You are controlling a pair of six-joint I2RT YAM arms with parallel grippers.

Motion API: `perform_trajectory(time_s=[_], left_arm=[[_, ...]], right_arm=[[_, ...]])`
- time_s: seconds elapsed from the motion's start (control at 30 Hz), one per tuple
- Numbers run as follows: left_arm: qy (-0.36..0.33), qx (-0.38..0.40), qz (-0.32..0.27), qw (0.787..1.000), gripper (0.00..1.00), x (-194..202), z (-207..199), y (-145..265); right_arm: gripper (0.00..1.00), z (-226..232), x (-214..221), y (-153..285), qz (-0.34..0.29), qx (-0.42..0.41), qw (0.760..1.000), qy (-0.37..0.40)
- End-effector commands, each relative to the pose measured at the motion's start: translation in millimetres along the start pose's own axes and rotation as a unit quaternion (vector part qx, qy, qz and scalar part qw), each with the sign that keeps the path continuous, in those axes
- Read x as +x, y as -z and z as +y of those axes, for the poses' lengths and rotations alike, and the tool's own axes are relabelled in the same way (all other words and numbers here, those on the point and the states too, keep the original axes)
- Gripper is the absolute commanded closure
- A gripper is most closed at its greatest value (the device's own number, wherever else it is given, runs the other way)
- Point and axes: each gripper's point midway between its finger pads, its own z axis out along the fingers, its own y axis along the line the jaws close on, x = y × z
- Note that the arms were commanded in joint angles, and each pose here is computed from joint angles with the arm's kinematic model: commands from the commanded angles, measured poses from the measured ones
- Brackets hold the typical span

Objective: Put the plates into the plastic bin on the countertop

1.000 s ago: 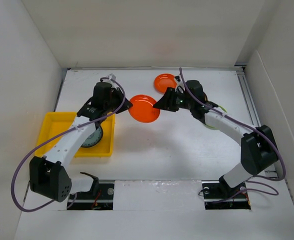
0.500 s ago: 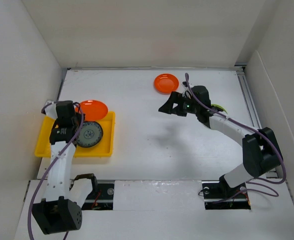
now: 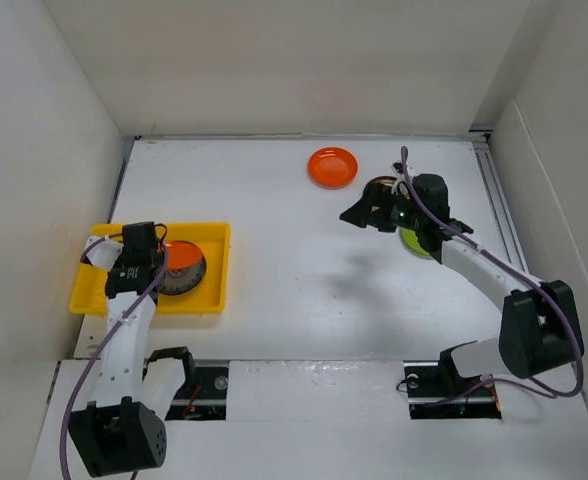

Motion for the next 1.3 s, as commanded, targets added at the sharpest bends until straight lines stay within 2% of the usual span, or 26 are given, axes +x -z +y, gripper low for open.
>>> perform_trajectory(time_s=[0.0, 0.07, 0.13, 0.2, 0.27, 0.33, 0.37, 0.4, 0.43, 0.47, 0.5, 0.53, 0.57, 0.63, 0.67, 0.7, 0.73, 0.8, 0.9, 0.93, 1.03, 1.1, 1.13, 1.23, 1.27], left_arm=[[0.031, -0.014, -0.038, 0.999, 0.56, -15.3, 6.1, 2.7], [0.035, -0.007, -0.041, 0.999, 0.27, -18.8, 2.8, 5.8], [0.029, 0.001, -0.046, 0.999, 0.09, -22.9, 0.2, 9.9], [0.029, 0.014, -0.046, 0.998, 0.0, -26.4, -4.5, 15.2], [0.013, 0.043, -0.032, 0.998, 0.0, -25.0, -14.8, 22.4], [0.004, 0.107, -0.026, 0.994, 0.0, -29.1, -38.4, 35.1], [-0.039, 0.164, 0.012, 0.986, 0.0, -15.4, -57.1, 43.9], [-0.055, 0.207, 0.031, 0.976, 0.0, -8.1, -71.2, 49.5], [-0.072, 0.246, 0.052, 0.965, 0.0, 2.0, -90.9, 52.0], [-0.103, 0.28, 0.101, 0.949, 0.0, 30.0, -103.7, 61.3], [-0.129, 0.305, 0.114, 0.937, 0.0, 38.8, -118.9, 69.1], [-0.151, 0.298, 0.144, 0.932, 0.0, 59.7, -126.7, 61.7], [-0.192, 0.326, 0.167, 0.91, 0.0, 88.7, -139.9, 78.6], [-0.228, 0.337, 0.159, 0.899, 0.0, 110.3, -161.5, 96.8], [-0.254, 0.334, 0.168, 0.892, 0.0, 133.2, -167.3, 98.6], [-0.278, 0.36, 0.181, 0.872, 0.0, 159.0, -173.9, 120.7], [-0.284, 0.372, 0.194, 0.862, 0.0, 173.1, -179.2, 130.2], [-0.298, 0.393, 0.216, 0.843, 0.0, 204.2, -190.8, 147.2], [-0.31, 0.416, 0.238, 0.821, 0.0, 231.5, -199.8, 162.5], [-0.314, 0.423, 0.248, 0.813, 0.0, 237.9, -200.7, 169.7], [-0.306, 0.452, 0.261, 0.796, 0.0, 244.1, -210.7, 185.4], [-0.305, 0.457, 0.265, 0.792, 0.0, 246.2, -210.1, 186.4], [-0.306, 0.459, 0.269, 0.79, 0.0, 247.2, -209.4, 187.8], [-0.307, 0.463, 0.265, 0.788, 0.0, 244.4, -210.1, 190.1], [-0.307, 0.463, 0.265, 0.788, 0.0, 244.4, -210.1, 190.1]], right_arm=[[0.0, 15.4, -13.9, 17.2, -0.025, -0.023, 0.999, 0.035], [0.0, 6.4, -17.4, 26.7, -0.034, -0.011, 0.999, 0.032], [0.0, 5.1, -24.4, 39.3, -0.051, -0.005, 0.998, 0.033], [0.0, -11.6, -30.5, 55.1, -0.071, 0.022, 0.997, 0.02], [0.0, -25.0, -35.6, 68.2, -0.086, 0.045, 0.995, 0.008], [0.0, -58.1, -41.8, 95.4, -0.118, 0.111, 0.986, -0.032], [0.0, -71.9, -43.0, 106.4, -0.136, 0.14, 0.979, -0.052], [0.0, -101.0, -51.8, 128.0, -0.18, 0.194, 0.961, -0.079], [0.0, -122.8, -34.2, 137.3, -0.184, 0.224, 0.95, -0.111], [0.0, -128.2, -34.5, 152.0, -0.213, 0.236, 0.939, -0.13], [0.0, -140.1, -31.1, 162.7, -0.23, 0.256, 0.928, -0.144], [0.0, -161.6, -21.7, 177.7, -0.247, 0.285, 0.911, -0.169], [0.0, -166.4, -21.6, 187.7, -0.263, 0.296, 0.902, -0.171], [0.0, -184.7, -18.1, 205.4, -0.286, 0.325, 0.881, -0.193], [0.0, -189.6, -14.3, 207.9, -0.287, 0.331, 0.877, -0.2], [0.0, -200.2, -9.3, 208.4, -0.28, 0.344, 0.87, -0.213], [0.0, -207.4, -7.7, 208.4, -0.279, 0.355, 0.865, -0.218], [0.01, -228.6, -2.7, 203.8, -0.262, 0.369, 0.859, -0.241], [0.06, -236.4, -16.6, 187.5, -0.242, 0.339, 0.878, -0.236], [0.09, -249.5, -6.1, 178.7, -0.217, 0.344, 0.876, -0.258], [0.16, -266.9, -4.9, 169.2, -0.192, 0.349, 0.878, -0.266], [0.22, -273.6, -9.4, 166.3, -0.188, 0.35, 0.877, -0.27], [0.29, -277.5, -12.2, 165.0, -0.186, 0.351, 0.878, -0.265], [0.36, -290.9, -11.0, 155.9, -0.164, 0.35, 0.882, -0.269], [0.43, -299.4, -4.2, 151.6, -0.15, 0.354, 0.881, -0.276]])
